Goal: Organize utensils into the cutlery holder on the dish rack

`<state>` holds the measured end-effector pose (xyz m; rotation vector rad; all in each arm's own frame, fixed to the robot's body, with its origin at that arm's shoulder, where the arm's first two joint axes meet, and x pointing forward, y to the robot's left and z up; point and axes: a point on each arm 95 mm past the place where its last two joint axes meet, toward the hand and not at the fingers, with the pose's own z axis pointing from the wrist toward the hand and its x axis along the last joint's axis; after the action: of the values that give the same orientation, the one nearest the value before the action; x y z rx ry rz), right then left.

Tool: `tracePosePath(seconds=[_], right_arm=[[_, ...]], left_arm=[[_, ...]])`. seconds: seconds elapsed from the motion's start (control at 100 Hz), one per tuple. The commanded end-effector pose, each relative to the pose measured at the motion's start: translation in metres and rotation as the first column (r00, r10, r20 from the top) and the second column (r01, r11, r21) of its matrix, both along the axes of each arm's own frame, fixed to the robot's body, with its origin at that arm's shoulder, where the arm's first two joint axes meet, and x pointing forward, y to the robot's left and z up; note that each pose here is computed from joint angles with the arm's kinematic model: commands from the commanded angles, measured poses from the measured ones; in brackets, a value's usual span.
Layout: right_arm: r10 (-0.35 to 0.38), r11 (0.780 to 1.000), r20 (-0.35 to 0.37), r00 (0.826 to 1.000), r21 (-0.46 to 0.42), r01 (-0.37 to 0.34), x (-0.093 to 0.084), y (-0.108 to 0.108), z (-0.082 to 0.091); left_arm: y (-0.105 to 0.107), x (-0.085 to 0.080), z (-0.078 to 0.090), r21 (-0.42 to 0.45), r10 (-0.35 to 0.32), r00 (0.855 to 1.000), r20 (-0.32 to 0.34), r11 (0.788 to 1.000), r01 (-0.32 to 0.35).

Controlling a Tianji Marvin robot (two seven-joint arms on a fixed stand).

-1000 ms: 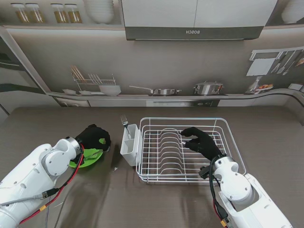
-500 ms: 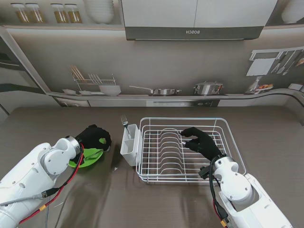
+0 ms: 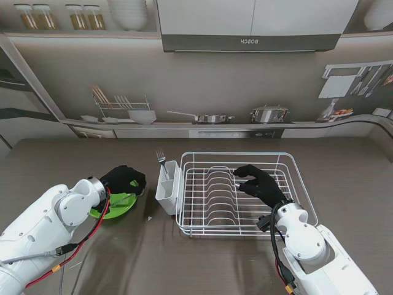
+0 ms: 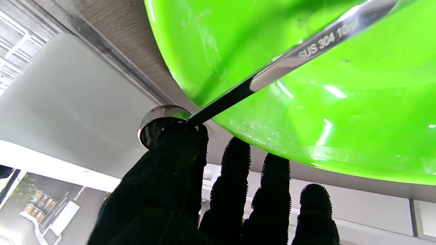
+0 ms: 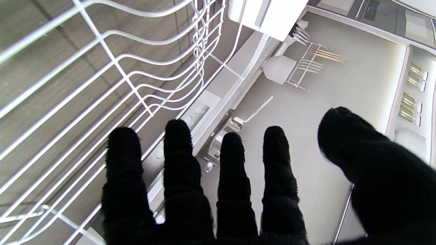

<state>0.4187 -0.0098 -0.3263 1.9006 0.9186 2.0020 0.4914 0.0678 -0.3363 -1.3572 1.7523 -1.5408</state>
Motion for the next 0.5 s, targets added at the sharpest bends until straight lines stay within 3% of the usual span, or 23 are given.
tracePosePath(seconds=[0.0,0.49], right_arm=[[0.016,1.000,-0.011,1.000,0.003,-0.016,-0.0025,0.0041,-0.0016],[0.019,1.000,-0.014,1.000,0.006,-0.019,-0.0022,0.0052,-0.0022]], left_arm=[[-0.0003,0.0005,0.0023,0.010,-0.011,1.000,-0.010,1.000,0.011],[0.0021,-0.0006,0.0107,-0.018,0.010,1.000,0.017,1.000,-0.010]])
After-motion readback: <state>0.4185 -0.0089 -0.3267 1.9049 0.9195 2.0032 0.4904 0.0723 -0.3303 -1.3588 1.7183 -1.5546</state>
